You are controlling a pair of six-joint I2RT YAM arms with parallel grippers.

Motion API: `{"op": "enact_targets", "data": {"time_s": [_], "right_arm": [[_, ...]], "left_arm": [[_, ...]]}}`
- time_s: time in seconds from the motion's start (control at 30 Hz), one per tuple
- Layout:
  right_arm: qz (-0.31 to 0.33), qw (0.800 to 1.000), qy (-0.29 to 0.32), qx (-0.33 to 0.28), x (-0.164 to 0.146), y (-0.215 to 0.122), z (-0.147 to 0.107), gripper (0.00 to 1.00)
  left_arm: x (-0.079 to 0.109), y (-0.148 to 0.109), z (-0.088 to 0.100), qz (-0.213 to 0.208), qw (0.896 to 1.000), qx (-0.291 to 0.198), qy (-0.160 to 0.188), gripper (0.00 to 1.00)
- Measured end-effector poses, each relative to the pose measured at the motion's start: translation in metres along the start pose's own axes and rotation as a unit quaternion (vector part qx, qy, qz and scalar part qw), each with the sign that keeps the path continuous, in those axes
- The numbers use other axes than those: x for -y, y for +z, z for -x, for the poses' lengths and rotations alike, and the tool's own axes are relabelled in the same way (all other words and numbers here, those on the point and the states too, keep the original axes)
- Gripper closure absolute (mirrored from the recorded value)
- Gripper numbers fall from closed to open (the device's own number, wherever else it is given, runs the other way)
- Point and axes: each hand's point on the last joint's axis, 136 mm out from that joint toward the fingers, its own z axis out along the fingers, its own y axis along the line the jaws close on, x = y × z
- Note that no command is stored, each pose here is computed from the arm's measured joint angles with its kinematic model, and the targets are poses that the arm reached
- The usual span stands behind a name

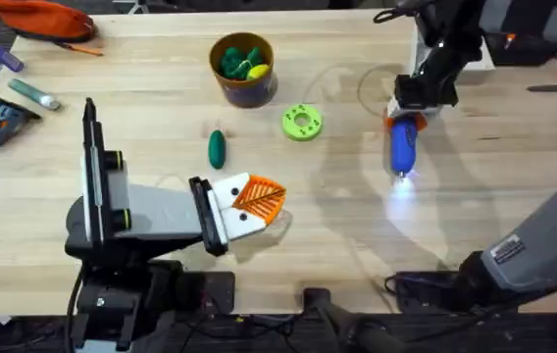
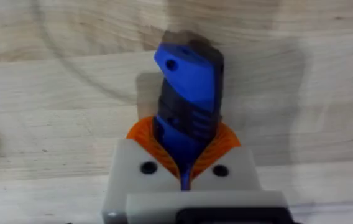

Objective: Pick up the gripper from the table and insert it into the empty holder that is missing its gripper. Then pick up a screw, insert it into the mounting hole, and use the screwdriver to tighten it. Finally, clean up the table by picking up the vegetable and placing it into the bucket.

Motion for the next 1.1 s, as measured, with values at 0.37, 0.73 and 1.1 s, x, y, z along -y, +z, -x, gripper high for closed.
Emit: {"op": "enact_targets", "data": {"time_s": [0.37,0.73,1.1], "right_arm": [[0.0,1.0,0.0,-0.004,0.0,0.0,-0.002,0.975],[0.002,1.0,-0.001,-0.004,0.0,-0.018,-0.01,0.975],[0.038,0.985,-0.032,0.166,-0.024,-0.134,0.0,0.975]], "left_arm": [[0.0,0.0,0.0,0.0,1.0,0.0,0.0,0.985],[0.0,0.0,0.0,0.0,1.0,0.0,0.0,0.985],[0.0,0.0,0.0,0.0,1.0,0.0,0.0,0.985]]}}
